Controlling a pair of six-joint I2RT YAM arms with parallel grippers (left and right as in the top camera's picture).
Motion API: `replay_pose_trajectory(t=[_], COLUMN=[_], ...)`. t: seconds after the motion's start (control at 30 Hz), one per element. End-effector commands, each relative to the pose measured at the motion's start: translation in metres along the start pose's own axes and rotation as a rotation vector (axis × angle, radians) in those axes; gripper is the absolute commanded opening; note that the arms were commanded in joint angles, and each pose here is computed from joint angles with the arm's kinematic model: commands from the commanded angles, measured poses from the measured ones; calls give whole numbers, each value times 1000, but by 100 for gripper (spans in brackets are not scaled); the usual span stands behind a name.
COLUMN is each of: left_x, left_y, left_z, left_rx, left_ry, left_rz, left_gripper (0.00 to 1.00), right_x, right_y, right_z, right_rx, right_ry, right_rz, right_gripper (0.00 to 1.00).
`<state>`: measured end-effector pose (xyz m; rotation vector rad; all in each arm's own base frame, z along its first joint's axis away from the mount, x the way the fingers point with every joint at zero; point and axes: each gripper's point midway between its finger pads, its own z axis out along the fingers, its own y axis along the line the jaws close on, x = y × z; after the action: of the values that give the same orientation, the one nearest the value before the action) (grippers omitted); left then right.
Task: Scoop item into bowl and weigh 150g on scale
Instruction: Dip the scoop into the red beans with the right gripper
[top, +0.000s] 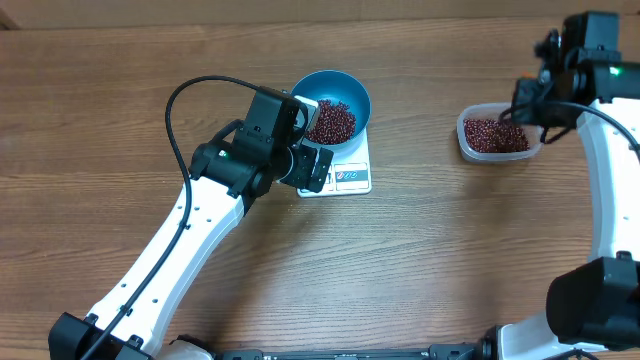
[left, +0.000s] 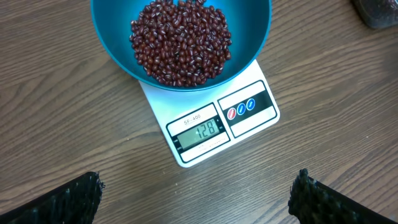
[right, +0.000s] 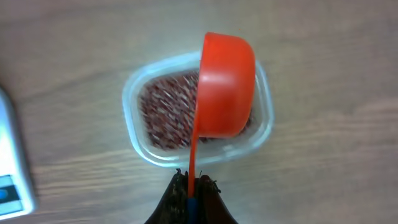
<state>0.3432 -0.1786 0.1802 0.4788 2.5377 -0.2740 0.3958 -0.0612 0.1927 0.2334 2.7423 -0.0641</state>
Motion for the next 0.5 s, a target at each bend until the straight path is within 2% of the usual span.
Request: replay_pose_trajectory(t=[0.0,0.47], left_x=[-1,-1], left_y=[-2,-2], left_z=[-3,-3], left_rx=[11,11], left_ry=[-8,-8], left_rz=[19,19], left_gripper=[100,100], right_x=[14,38], right_y=[-11,-14], right_z=[17,78], right_rx=[72,94], right_ry=[39,49], right_rz=[-14,-46], right_gripper=[4,4])
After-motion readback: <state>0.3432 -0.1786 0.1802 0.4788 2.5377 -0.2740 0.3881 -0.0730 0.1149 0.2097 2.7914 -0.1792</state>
